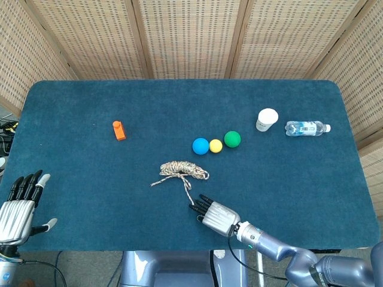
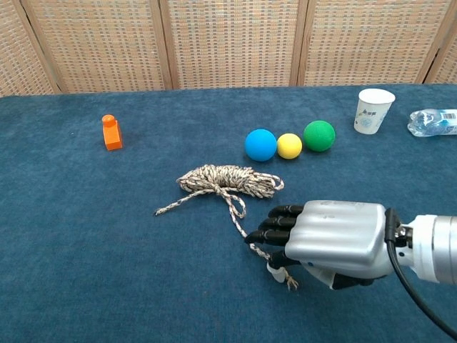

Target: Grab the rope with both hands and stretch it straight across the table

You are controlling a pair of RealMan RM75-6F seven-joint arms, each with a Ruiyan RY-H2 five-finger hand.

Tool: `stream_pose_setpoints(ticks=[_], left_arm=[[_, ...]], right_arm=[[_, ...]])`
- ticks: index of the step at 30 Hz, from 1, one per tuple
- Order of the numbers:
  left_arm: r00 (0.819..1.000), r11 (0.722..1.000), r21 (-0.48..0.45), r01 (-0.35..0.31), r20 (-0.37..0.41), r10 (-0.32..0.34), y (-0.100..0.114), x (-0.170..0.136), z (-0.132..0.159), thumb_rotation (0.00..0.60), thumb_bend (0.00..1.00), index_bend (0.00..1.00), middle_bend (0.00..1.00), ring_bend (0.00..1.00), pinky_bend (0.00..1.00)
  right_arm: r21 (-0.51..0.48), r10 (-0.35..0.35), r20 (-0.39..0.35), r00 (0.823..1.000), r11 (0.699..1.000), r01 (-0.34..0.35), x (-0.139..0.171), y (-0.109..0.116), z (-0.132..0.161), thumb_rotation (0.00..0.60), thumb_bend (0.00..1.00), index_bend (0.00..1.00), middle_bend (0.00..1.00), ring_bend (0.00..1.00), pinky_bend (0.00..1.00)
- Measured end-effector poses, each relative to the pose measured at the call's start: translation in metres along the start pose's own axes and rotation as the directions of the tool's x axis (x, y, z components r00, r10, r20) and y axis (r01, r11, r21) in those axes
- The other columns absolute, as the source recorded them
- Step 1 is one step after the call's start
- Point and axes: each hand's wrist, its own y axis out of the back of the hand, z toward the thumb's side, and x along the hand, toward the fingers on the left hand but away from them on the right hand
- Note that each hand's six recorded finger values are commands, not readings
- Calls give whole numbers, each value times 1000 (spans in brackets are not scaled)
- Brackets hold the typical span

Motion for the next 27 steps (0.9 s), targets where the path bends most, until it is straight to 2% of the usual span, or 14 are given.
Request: stream_pose_setpoints(ticks=[7, 8, 10, 12, 14, 15, 21, 27], left_arm=[[1000, 1000, 2, 4, 1, -4, -1, 0, 1, 600, 0, 0, 0, 0, 0], [1000, 1000, 4, 5, 2, -5, -1, 0, 1, 600, 0, 0, 0, 0, 0], [1000, 1000, 4, 6, 2, -6, -2, 0, 1, 600, 0, 0, 0, 0, 0], [1000, 1000, 3, 6, 0, -6, -2, 0, 1, 600, 0, 0, 0, 0, 0], [1000, 1000, 3, 5, 0, -5, -1, 1, 1, 600, 0, 0, 0, 0, 0], [1000, 1000, 2, 6, 0, -6, -1, 0, 1, 600, 0, 0, 0, 0, 0], [1000, 1000, -2, 5, 0, -5, -1, 0, 0, 600, 0, 0, 0, 0, 0], [1000, 1000, -3, 7, -1, -7, 0, 0, -1, 600, 0, 0, 0, 0, 0]], right_arm=[[3, 2, 127, 992, 1000, -2, 1, 2, -36, 600, 998, 300, 0, 0, 0], [-1, -1, 147, 989, 1000, 1, 2, 3, -41, 600, 971, 295, 0, 0, 0], [-19, -11, 176, 984, 1000, 14, 3, 5, -48, 600, 853, 286, 0, 0, 0], [-60, -28, 206, 978, 997, 41, 5, 10, -53, 600, 619, 280, 0, 0, 0], [-120, -40, 228, 973, 990, 69, 7, 13, -55, 600, 470, 289, 0, 0, 0], [-149, -46, 239, 970, 985, 83, 7, 15, -55, 600, 429, 304, 0, 0, 0], [-315, -77, 312, 947, 932, 180, 7, 23, -61, 600, 402, 383, 0, 0, 0], [-383, -62, 340, 938, 902, 199, -5, 17, -58, 600, 403, 420, 0, 0, 0]])
